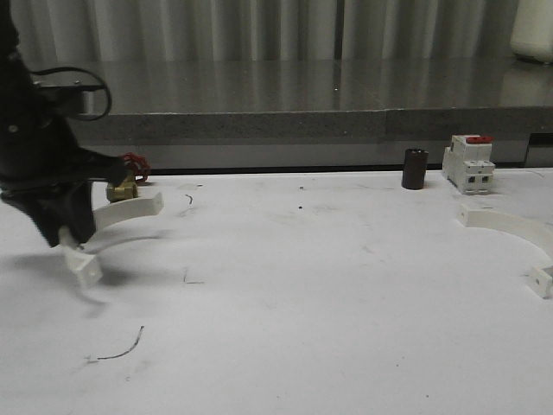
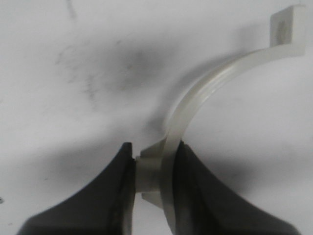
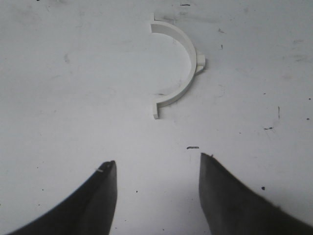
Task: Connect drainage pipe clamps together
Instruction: 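Lift the white clamp half with the left gripper and carry it toward table center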
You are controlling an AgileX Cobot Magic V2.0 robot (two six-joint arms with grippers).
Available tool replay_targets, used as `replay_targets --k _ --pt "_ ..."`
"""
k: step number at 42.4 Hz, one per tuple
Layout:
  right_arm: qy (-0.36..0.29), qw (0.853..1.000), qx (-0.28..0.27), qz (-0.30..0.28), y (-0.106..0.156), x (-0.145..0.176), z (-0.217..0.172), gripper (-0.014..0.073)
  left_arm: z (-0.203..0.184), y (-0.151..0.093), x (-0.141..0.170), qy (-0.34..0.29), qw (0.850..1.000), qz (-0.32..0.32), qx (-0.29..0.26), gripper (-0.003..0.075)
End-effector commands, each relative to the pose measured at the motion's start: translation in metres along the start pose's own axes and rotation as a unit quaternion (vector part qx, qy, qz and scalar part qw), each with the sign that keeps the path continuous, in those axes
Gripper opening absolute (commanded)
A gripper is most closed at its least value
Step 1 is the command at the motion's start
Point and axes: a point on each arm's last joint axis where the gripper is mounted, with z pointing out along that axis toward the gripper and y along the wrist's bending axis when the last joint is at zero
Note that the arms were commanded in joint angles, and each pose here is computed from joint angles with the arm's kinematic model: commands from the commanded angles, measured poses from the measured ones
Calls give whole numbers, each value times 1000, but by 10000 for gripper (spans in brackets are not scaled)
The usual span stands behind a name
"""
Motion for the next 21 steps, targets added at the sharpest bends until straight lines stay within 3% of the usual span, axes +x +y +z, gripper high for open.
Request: replay_targets --k 1,14,21 --pt "-40 999 0 0 0 -12 -7 417 -34 -31 -18 -59 998 -15 25 34" --pt "-40 999 0 0 0 -12 -7 417 -39 -110 -40 -77 994 -44 68 34" --pt "-40 999 0 0 0 -12 -7 417 -32 -137 -45 -74 995 -61 40 34"
